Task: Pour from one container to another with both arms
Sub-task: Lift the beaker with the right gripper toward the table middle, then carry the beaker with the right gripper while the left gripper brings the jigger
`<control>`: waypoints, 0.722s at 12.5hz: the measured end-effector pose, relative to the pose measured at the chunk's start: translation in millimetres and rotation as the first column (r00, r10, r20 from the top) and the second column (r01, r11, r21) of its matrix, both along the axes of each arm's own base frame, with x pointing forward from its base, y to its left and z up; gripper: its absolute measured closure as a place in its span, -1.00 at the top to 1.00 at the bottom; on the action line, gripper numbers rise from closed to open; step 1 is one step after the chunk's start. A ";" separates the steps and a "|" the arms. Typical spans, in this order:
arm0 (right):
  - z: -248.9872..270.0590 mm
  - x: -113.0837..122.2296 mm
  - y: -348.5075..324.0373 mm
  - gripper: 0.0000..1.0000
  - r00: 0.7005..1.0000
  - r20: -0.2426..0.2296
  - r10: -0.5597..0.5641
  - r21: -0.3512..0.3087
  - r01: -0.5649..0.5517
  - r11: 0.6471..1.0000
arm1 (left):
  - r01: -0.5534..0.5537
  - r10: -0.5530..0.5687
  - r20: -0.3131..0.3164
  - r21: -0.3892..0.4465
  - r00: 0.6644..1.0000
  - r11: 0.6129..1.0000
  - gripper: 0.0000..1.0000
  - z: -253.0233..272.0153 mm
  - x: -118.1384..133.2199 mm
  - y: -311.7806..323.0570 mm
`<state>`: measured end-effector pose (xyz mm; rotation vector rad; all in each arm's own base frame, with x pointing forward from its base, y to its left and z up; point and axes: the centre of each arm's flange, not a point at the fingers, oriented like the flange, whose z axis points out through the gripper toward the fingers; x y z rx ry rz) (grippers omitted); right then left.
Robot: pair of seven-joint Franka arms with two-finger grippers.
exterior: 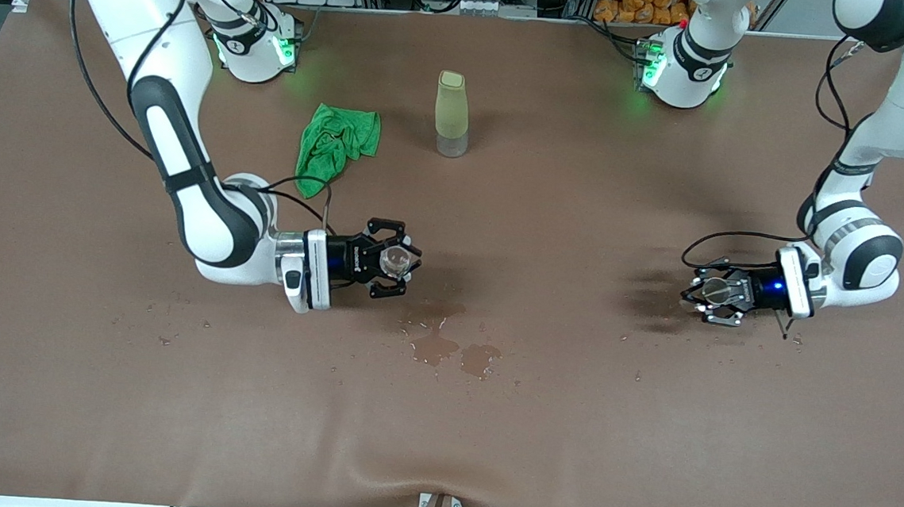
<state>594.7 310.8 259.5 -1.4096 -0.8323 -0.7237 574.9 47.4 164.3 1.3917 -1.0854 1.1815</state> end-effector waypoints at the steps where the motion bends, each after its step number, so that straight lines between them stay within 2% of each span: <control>1: 0.6 -2.8 3.9 -0.67 1.000 -0.008 -0.005 0.007 0.005 1.000 | -0.002 0.003 0.009 -0.017 1.000 1.000 -0.81 4.9 5.2 -15.2; 4: -4.5 -11.9 5.9 -0.67 1.000 -0.030 -0.004 0.005 0.004 1.000 | -0.015 0.017 0.029 -0.061 0.999 0.998 -0.81 16.5 17.8 -60.0; 9: -0.1 -32.1 0.8 -0.67 0.999 -0.049 0.000 -0.011 -0.001 1.000 | -0.057 0.060 0.044 -0.062 0.997 0.996 -0.81 29.6 31.4 -115.7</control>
